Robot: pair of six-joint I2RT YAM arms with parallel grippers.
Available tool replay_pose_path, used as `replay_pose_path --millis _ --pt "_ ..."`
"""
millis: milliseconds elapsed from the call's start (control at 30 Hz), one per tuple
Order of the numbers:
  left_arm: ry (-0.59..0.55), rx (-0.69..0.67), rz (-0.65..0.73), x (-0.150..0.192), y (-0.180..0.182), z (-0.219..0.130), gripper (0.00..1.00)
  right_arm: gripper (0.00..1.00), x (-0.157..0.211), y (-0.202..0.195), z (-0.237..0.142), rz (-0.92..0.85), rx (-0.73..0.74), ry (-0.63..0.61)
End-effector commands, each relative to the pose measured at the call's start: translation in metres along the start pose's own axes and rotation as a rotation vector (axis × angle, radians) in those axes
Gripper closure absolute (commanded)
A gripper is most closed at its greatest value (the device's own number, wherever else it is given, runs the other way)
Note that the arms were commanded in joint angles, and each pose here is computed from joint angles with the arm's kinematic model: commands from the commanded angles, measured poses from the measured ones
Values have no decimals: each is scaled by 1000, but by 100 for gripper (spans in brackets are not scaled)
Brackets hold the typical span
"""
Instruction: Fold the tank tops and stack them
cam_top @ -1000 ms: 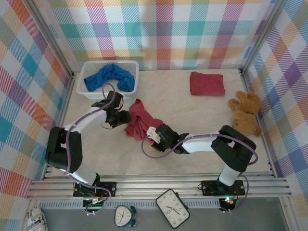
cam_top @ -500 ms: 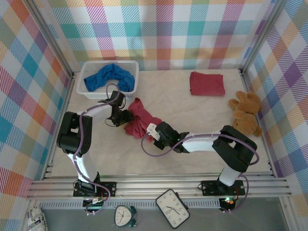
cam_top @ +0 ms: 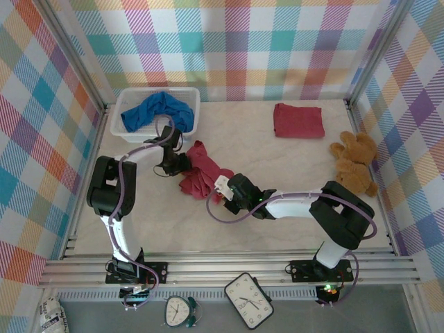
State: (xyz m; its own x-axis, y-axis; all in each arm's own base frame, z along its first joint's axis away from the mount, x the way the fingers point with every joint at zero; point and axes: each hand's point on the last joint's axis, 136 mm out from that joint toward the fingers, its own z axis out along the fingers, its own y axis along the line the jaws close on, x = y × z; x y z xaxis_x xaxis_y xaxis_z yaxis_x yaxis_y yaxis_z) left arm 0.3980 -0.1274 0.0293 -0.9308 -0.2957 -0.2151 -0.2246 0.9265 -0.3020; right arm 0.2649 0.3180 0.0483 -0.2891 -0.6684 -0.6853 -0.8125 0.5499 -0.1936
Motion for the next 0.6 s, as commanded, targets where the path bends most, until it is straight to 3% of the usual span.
replay_pose_path --millis 0,200,333,567 --pt "30 -6 18 -1 3 0 79 100 -5 -5 -8 37 -1 -28" --pt "57 -28 62 -3 4 -8 100 100 -11 -16 -20 39 24 -46" --pt "21 -59 99 -14 0 -37 100 100 -20 -30 -36 24 64 -70" --pt "-117 -103 181 -34 -16 -127 100 100 -58 -63 -82 -32 152 -172"
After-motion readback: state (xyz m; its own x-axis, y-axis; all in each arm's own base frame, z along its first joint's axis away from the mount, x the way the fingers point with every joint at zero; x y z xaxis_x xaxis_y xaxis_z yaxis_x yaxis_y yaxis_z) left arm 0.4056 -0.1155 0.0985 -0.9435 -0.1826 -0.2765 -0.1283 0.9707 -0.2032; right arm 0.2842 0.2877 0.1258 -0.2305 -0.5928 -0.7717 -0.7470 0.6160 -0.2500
